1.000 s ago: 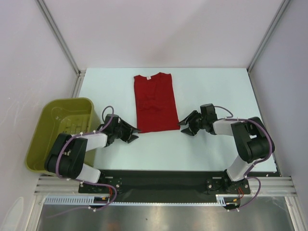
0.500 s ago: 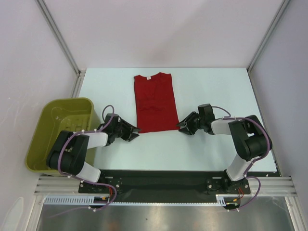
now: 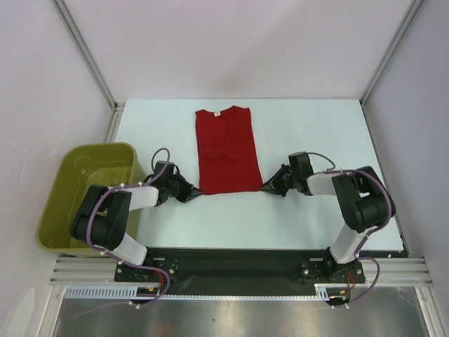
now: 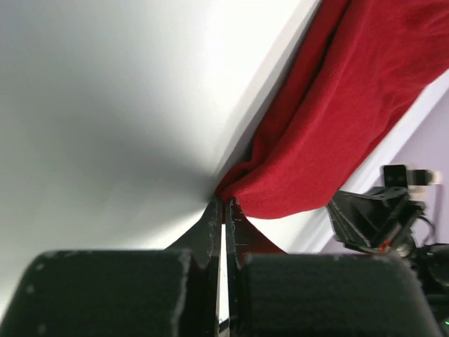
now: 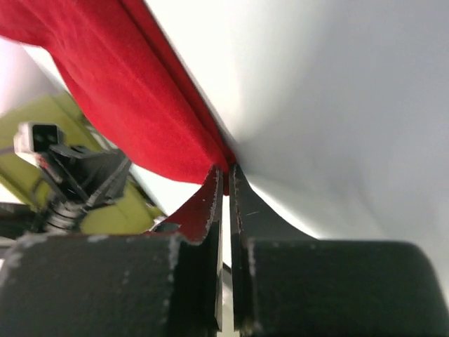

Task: Fold and stack the t-shirts
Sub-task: Fold the tshirt

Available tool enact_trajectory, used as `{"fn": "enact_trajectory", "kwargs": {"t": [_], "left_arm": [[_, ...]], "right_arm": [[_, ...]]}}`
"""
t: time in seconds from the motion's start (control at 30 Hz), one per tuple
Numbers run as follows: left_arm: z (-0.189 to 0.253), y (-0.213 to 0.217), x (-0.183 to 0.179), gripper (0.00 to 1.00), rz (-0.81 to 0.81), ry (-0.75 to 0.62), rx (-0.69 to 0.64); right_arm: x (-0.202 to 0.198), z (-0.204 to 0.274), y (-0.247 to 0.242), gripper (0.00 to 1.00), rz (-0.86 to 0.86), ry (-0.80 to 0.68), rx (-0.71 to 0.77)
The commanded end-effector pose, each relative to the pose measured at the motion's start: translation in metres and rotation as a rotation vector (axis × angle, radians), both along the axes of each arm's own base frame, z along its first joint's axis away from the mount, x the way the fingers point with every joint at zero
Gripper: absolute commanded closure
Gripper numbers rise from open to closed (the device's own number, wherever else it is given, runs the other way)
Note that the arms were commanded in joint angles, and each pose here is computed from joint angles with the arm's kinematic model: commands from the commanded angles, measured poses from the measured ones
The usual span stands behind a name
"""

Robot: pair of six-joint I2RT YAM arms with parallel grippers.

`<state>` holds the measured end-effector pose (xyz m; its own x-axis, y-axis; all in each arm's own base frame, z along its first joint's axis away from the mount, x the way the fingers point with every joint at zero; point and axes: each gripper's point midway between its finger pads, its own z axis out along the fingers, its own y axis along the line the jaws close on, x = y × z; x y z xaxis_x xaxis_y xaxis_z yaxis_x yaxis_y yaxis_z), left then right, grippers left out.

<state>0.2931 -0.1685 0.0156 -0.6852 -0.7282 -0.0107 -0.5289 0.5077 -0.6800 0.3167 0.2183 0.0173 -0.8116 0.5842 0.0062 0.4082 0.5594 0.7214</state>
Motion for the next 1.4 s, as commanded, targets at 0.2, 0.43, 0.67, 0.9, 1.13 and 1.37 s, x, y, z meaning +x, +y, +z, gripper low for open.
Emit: {"fn": "enact_trajectory", "kwargs": {"t": [0.2,0.43,0.67,0.9,1.13,1.37], "left_arm": [[-0.005,-0.006,-0.051,1.0,-0.175,-0.013,0.125],[-0.01,0.005,-0.108,0.56,-0.28,0.032,0.176],[0.029,0.006,-0.102,0.41,-0.425,-0.057,0.259],[0.103,-0.03,-0.009,0.45,-0.589,-0.357,0.315],[0.077,-0.055,0.052,0.46,-0.707,-0.298,0.264],[0.088,-0.059,0.087,0.43,-0.748,-0.332,0.316]], "right_arm": [[-0.093,-0.004,-0.013,1.0,0.208,-0.034,-0.146],[-0.134,0.019,-0.017,0.74,0.286,-0.121,-0.187],[-0.115,0.039,-0.029,0.51,0.447,-0.221,-0.291],[-0.04,0.046,-0.019,0.67,0.588,-0.218,-0.3],[0.016,0.051,-0.011,0.61,0.6,-0.212,-0.323],[0.04,0.038,-0.018,0.6,0.599,-0.152,-0.356]]}}
